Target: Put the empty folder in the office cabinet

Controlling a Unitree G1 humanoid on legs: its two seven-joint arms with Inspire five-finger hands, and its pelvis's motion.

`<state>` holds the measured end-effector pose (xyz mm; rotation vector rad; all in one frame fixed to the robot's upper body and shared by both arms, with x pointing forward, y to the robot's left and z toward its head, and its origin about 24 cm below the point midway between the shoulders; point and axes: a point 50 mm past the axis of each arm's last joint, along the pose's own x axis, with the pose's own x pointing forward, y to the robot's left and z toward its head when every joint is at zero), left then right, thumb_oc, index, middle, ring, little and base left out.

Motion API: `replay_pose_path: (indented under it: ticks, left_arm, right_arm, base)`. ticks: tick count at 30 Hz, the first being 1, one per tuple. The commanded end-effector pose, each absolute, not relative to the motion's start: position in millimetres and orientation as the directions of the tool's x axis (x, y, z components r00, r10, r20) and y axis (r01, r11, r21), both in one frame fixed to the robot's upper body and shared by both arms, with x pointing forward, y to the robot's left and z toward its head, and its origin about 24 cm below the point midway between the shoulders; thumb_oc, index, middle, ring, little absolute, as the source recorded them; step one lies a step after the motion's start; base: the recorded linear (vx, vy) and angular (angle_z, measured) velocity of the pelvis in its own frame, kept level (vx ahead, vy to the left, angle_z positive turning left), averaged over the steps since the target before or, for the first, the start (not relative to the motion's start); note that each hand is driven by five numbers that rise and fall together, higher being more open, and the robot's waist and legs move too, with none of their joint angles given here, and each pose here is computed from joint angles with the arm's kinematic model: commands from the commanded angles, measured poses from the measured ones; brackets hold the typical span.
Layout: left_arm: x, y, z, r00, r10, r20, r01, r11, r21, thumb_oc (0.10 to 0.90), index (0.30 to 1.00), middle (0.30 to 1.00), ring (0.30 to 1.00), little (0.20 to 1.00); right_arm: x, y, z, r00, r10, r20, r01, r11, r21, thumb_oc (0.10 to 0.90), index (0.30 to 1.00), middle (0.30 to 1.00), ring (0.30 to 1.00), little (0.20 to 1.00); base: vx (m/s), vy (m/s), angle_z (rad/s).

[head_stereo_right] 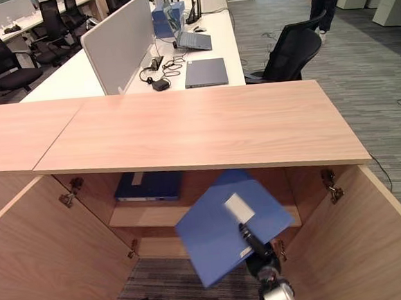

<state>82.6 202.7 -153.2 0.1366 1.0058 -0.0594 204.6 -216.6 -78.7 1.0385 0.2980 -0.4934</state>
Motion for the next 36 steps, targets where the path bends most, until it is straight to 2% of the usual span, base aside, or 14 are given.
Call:
replay_pose_path:
  ticks: [1,8,14,24,27,36]
  left_arm:
    - [122,219,-136,0.651,0.017,-0.759,0.175,0.969,0.172,0.800,0.900,0.900,0.900,0.900]
    - [129,222,-130,0.677,-0.002,-0.736,0.187,0.968,0.169,0.800,0.900,0.900,0.900,0.900]
    - [142,226,-122,0.711,-0.024,-0.703,0.212,0.960,0.182,0.800,0.900,0.900,0.900,0.900]
    - [167,219,-99,0.773,-0.157,-0.615,0.314,0.937,0.155,0.800,0.900,0.900,0.900,0.900]
    - [171,220,-96,0.773,-0.179,-0.609,0.336,0.929,0.154,0.800,0.900,0.900,0.900,0.900]
    - [174,231,-90,0.767,-0.193,-0.611,0.371,0.911,0.178,0.800,0.900,0.900,0.900,0.900]
  right_arm:
    - [265,-228,-21,0.894,-0.400,-0.203,0.339,0.304,0.891,0.400,0.300,0.300,0.300,0.300]
    - [288,-270,7,0.777,-0.599,-0.194,0.344,0.146,0.928,0.400,0.300,0.300,0.300,0.300]
    - [312,-304,49,0.707,-0.694,-0.137,0.276,0.092,0.957,0.400,0.300,0.300,0.300,0.300]
    - [354,-339,145,0.696,-0.718,-0.006,0.135,0.123,0.983,0.400,0.300,0.300,0.300,0.300]
    - [355,-352,168,0.679,-0.734,0.009,0.107,0.110,0.988,0.400,0.300,0.300,0.300,0.300]
    - [347,-383,249,0.627,-0.758,0.177,0.029,0.250,0.968,0.400,0.300,0.300,0.300,0.300]
  base:
    - [0.00,0.005,0.08]
    - [-0.01,0.002,0.10]
    - [-0.04,0.009,0.16]
    - [-0.04,0.010,-0.01]
    - [0.01,0.003,0.01]
    - [0.01,0.034,0.02]
